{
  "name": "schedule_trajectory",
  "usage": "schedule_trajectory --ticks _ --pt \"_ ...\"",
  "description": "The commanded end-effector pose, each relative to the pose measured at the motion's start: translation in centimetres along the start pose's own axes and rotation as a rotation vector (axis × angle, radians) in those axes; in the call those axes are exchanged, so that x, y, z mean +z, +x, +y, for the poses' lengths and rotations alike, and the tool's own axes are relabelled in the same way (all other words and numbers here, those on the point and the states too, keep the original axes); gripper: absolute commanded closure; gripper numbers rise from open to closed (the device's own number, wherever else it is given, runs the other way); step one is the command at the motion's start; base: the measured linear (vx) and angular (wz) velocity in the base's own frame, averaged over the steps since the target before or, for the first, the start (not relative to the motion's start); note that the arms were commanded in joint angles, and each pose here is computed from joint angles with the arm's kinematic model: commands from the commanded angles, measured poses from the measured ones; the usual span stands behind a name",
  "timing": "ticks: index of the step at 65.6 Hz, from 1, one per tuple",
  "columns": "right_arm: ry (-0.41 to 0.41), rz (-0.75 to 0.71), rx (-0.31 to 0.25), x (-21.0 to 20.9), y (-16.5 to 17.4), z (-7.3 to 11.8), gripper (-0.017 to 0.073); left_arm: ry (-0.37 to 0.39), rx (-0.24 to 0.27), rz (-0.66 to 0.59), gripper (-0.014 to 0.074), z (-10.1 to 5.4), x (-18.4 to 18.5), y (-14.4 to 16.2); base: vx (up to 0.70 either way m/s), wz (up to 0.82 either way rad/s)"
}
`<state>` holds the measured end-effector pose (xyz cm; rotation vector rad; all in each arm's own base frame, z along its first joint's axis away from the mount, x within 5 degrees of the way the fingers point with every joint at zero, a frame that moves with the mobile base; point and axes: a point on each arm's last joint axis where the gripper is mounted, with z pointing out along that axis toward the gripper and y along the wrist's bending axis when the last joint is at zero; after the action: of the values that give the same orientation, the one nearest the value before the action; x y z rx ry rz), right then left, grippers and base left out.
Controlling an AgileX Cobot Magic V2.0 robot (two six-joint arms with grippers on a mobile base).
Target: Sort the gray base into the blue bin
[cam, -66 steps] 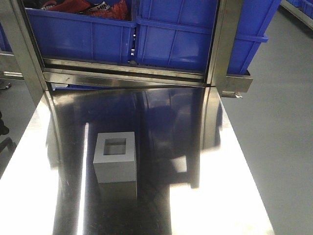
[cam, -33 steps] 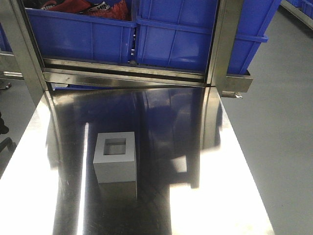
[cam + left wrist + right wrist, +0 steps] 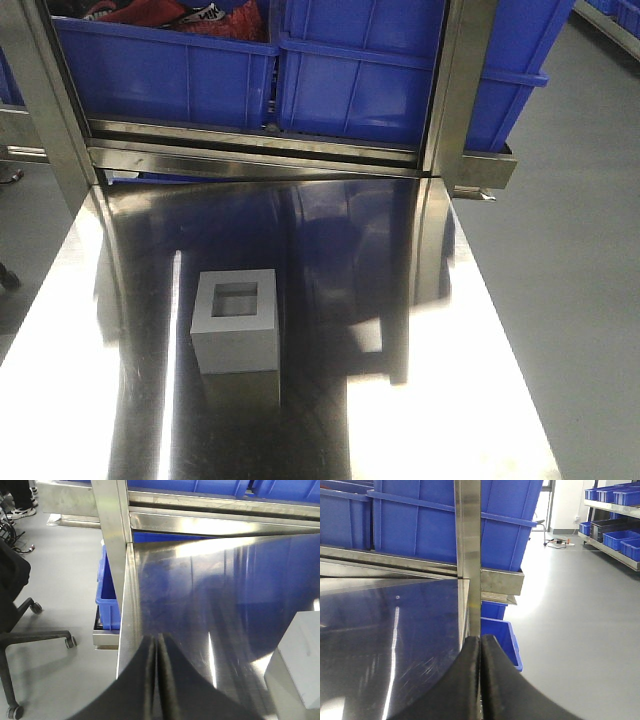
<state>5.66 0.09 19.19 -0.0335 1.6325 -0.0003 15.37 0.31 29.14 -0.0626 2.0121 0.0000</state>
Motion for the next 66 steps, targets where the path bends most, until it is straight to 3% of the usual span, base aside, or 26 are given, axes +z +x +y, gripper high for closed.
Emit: schedule_trajectory --ticks 1,34,66 --pt "0.001 -0.071 -0.013 -0.03 -0.22 0.02 0.0568 0.014 -0.024 -0.103 0.0564 -0.14 -0.42 -1.81 0.00 0.00" --pt "0.001 -0.071 -0.013 -0.03 -0.22 0.02 0.0568 0.019 -0.037 -0.111 0.0154 -0.18 -0.43 -1.89 0.00 0.00" --pt "0.001 -0.071 -0.013 -0.03 -0.22 0.02 0.0568 0.031 -0.076 -0.131 0.0132 -0.27 -0.46 -2.07 0.00 0.00"
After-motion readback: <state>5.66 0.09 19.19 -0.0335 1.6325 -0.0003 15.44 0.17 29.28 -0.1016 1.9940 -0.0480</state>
